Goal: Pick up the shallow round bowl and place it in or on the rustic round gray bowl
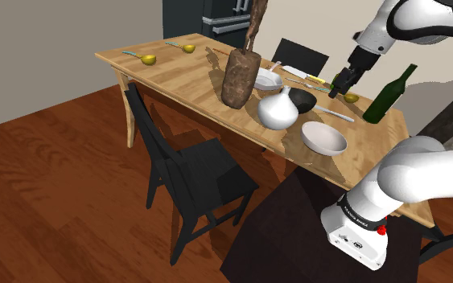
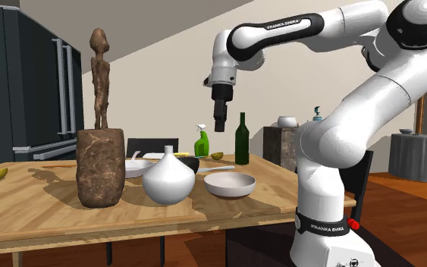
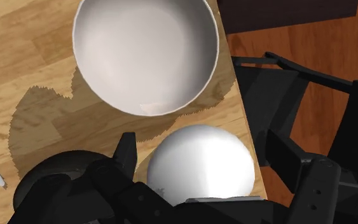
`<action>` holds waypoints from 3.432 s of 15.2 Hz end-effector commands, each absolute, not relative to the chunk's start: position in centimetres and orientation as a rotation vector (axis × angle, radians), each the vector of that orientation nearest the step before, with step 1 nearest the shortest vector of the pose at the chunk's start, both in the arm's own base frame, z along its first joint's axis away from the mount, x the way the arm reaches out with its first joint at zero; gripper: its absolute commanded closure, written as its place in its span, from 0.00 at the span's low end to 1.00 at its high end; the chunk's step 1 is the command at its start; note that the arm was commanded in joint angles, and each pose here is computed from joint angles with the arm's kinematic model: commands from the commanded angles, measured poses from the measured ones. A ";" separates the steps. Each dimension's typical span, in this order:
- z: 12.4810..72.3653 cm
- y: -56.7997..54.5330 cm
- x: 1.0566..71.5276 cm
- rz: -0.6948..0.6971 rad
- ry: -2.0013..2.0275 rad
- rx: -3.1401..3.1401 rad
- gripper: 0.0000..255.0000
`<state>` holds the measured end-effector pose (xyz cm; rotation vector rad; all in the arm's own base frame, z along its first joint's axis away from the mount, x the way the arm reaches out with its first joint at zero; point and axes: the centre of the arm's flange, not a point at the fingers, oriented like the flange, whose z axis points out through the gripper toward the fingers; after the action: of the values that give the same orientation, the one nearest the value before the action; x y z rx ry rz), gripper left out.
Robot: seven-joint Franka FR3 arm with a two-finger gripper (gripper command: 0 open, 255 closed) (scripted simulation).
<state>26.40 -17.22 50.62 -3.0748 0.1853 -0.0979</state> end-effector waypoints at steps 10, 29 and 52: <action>40.3 -27.7 23.3 -0.049 0.163 -3.042 0.00; 33.0 -30.7 22.3 -0.033 0.156 -3.031 0.00; 39.8 -30.6 22.3 -0.033 0.156 -3.031 1.00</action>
<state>22.28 -30.63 39.16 -3.0306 0.1559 -0.0327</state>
